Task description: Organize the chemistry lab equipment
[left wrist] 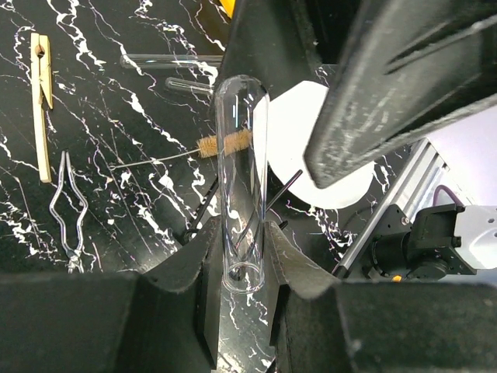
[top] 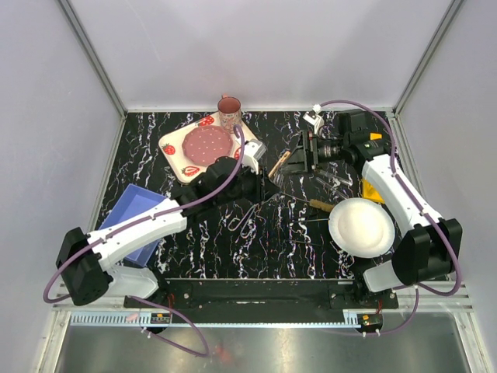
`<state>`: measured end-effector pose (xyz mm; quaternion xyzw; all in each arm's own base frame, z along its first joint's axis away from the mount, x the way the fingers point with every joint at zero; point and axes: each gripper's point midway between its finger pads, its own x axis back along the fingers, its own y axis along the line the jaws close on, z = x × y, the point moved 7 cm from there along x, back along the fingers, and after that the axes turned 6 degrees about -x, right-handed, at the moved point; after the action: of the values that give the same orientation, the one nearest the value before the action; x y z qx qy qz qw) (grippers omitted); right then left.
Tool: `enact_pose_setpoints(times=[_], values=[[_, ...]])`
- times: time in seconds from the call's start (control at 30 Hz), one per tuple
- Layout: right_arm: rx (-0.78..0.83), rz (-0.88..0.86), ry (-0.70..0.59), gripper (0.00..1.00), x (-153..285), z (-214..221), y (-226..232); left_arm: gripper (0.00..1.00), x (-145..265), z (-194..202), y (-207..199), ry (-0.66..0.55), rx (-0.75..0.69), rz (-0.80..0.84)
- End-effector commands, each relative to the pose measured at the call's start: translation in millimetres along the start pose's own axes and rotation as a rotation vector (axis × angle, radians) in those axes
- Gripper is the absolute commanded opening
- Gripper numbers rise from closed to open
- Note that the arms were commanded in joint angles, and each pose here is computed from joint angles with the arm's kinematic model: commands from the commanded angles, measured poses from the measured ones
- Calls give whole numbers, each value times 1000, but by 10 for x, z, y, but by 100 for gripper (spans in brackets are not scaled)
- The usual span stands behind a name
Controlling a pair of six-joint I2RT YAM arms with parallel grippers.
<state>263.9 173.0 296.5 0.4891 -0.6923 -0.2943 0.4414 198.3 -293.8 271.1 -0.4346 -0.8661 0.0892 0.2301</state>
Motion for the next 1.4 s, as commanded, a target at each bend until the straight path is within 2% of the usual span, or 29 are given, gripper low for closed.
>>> enact_pose_setpoints(times=[0.0, 0.07, 0.23, 0.47, 0.53, 0.57, 0.63, 0.67, 0.77, 0.9, 0.97, 1.07, 1.1, 1.17, 1.2, 1.37], values=[[2, -33, -10, 92, -67, -49, 15, 9, -26, -310, -144, -111, -1, 25], [1, -43, -6, 87, -97, -26, -4, 9, -46, -292, -145, -107, 0, 18], [3, -50, 6, 60, -139, 8, -16, 9, -107, -219, -133, -88, 27, 9], [8, -53, 28, 37, -202, 36, -50, 9, -134, -200, -112, -84, 52, -17], [18, -47, 28, 33, -209, 37, -64, 11, -127, -201, -113, -82, 58, -24], [24, -42, 26, 29, -196, 39, -59, 19, -123, -202, -111, -82, 62, -27], [59, -28, 18, 26, -183, 33, -49, 32, -92, -216, -109, -90, 67, -30], [61, -18, 23, 25, -173, 47, -54, 47, -77, -205, -112, -92, 68, -28], [126, 35, 12, 23, -121, 27, -37, 70, -7, -165, -104, -104, 72, -22], [212, 115, -17, 23, -20, -33, -11, 87, 124, -216, -86, -151, 59, -34], [247, 148, -42, 23, 86, -95, 4, 91, 256, -241, -16, -161, 48, -77], [256, 234, -140, 23, 398, -283, -95, 95, 499, -284, 170, -164, 15, -146], [239, 313, -199, 23, 565, -374, -199, 96, 574, -294, 243, -160, -5, -169], [338, 407, -248, 24, 753, -492, -245, 98, 807, -313, 461, -144, -9, -233], [361, 501, -293, 24, 904, -580, -308, 99, 943, -276, 540, -117, -44, -263], [418, 751, -400, 25, 1407, -856, -592, 99, 1309, -82, 983, 12, -146, -458]])
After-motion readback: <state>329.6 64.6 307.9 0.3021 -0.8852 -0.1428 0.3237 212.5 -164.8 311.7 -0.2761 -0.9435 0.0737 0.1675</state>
